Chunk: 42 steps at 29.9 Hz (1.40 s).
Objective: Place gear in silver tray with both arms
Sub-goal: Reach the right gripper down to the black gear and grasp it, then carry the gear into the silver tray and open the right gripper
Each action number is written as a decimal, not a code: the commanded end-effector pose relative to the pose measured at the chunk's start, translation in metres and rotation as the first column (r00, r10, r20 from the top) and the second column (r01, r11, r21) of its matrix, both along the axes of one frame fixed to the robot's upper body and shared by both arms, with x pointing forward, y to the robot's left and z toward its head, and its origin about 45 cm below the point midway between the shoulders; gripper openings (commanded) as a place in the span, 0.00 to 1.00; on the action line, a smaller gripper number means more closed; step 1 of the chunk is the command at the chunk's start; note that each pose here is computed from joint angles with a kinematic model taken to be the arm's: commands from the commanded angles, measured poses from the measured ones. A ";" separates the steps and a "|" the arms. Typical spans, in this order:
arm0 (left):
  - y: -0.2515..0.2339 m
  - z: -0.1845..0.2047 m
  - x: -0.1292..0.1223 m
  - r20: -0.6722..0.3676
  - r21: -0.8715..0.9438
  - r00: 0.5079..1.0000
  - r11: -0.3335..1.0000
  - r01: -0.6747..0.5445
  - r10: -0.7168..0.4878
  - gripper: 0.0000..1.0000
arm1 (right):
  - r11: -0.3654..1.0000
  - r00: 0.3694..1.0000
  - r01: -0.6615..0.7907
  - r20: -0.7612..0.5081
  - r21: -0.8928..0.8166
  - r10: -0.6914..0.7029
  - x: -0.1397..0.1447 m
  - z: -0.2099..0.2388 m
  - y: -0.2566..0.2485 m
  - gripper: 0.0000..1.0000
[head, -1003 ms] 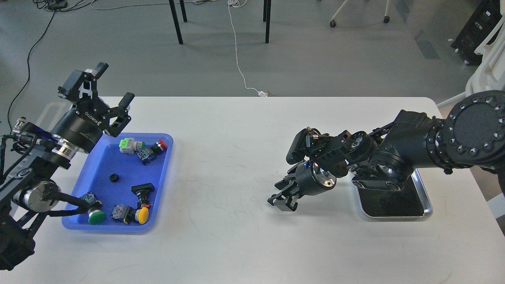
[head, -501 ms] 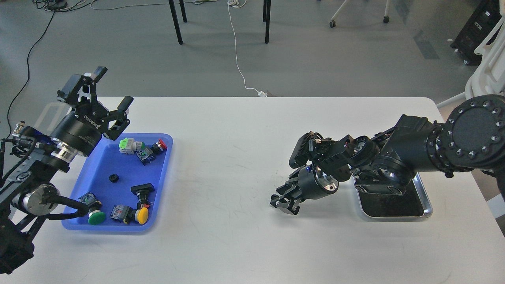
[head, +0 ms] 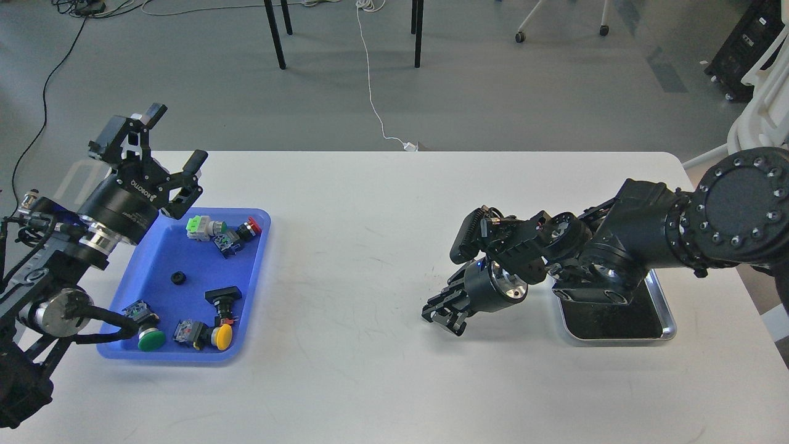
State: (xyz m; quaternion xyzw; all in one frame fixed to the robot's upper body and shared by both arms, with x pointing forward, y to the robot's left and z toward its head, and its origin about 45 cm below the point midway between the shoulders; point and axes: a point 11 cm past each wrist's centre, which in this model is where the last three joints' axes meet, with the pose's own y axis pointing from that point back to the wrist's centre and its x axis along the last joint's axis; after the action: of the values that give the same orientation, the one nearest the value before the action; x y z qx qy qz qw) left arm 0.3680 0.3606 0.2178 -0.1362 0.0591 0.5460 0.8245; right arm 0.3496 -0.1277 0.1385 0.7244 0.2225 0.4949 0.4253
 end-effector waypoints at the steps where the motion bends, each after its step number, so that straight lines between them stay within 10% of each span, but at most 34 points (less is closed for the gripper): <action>1: 0.000 0.000 0.000 0.001 0.000 1.000 1.000 0.000 0.000 0.98 | 1.000 0.999 -0.012 0.030 0.003 0.012 0.008 0.014 0.005 0.17; 6: -0.001 0.000 0.000 0.000 -0.001 1.000 1.000 0.001 -0.001 0.98 | 0.999 0.996 -0.040 0.082 -0.006 0.041 0.019 0.048 0.007 0.17; 22: -0.007 0.003 0.000 0.009 -0.012 1.000 1.000 0.026 -0.026 0.98 | 0.925 0.937 0.311 0.232 -0.217 -0.261 0.054 0.057 -0.215 0.18; 42: -0.007 0.004 -0.001 0.010 -0.004 1.000 1.000 0.027 -0.027 0.98 | 0.905 0.933 0.330 0.236 -0.268 -0.271 0.050 0.013 -0.234 0.28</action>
State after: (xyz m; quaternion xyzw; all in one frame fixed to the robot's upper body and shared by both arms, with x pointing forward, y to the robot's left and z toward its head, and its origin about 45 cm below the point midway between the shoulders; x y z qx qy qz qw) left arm 0.3675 0.3520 0.2209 -0.1403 0.0588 0.5338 0.8318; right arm 0.4000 -0.3610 0.1522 0.6243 0.1390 0.4516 0.6221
